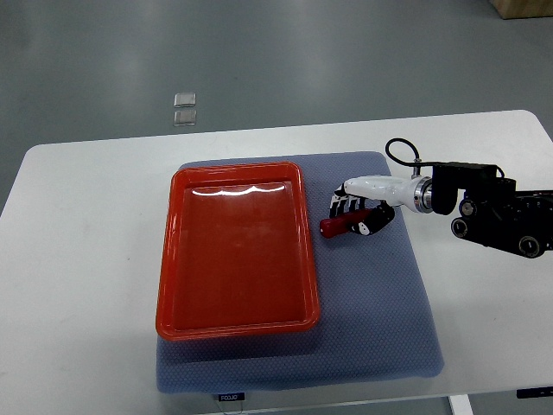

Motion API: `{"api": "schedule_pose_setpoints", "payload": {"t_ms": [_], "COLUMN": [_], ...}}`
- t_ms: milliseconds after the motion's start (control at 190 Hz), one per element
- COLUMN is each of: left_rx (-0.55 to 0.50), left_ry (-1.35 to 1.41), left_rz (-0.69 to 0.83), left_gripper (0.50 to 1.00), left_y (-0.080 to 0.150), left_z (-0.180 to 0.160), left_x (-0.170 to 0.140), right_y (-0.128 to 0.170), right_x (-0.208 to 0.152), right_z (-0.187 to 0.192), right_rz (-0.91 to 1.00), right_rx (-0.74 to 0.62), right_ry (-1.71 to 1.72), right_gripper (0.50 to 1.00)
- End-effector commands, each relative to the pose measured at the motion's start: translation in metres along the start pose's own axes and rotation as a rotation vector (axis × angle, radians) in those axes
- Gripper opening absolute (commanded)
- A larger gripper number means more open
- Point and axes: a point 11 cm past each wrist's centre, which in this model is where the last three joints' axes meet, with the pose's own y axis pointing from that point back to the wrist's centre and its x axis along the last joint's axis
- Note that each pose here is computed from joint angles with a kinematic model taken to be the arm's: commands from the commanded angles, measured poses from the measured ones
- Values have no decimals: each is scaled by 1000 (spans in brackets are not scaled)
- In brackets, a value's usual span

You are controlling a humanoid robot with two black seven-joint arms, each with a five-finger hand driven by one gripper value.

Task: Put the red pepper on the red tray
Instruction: 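Close the right hand fingers around the red pepper and lift, then carry the pepper with the right hand over the red tray, then open the right hand to release the pepper into the tray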

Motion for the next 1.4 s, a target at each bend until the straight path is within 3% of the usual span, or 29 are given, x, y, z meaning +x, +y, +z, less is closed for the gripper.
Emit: {"api": "schedule_pose_setpoints", "payload": {"t_ms": [0,247,411,637,847,1179,1279,1395], "left_rx": [0,0,-1,0,0,0,0,0], "left_ry": [-1,-1,1,1,-1,-1,-1,-1], "left_rz": [-1,-4,-4,-3,0,-1,-1,-1], "left_gripper": [1000,1000,1000,1000,1000,1000,1000,1000], "left_y": [0,0,0,0,0,0,0,0], "left_z": [0,0,0,0,0,0,0,0], "left_x": [0,-1,-1,-1,0,0,0,0], "right_y": [3,3,-4,-42,-67,-82,-85,-86], "right_x": [7,55,82,50,25,9,5,5], "right_z": [2,-18,-53,-124,-165,-175,-178,-175], "right_rz": [28,147,183,100,45,16,25,33], "right_rx": [1,42,124,279,340,337,340,332], "right_ry": [0,21,64,100,126,145,144,139], "right_gripper": [500,500,500,500,500,500,576,713]}}
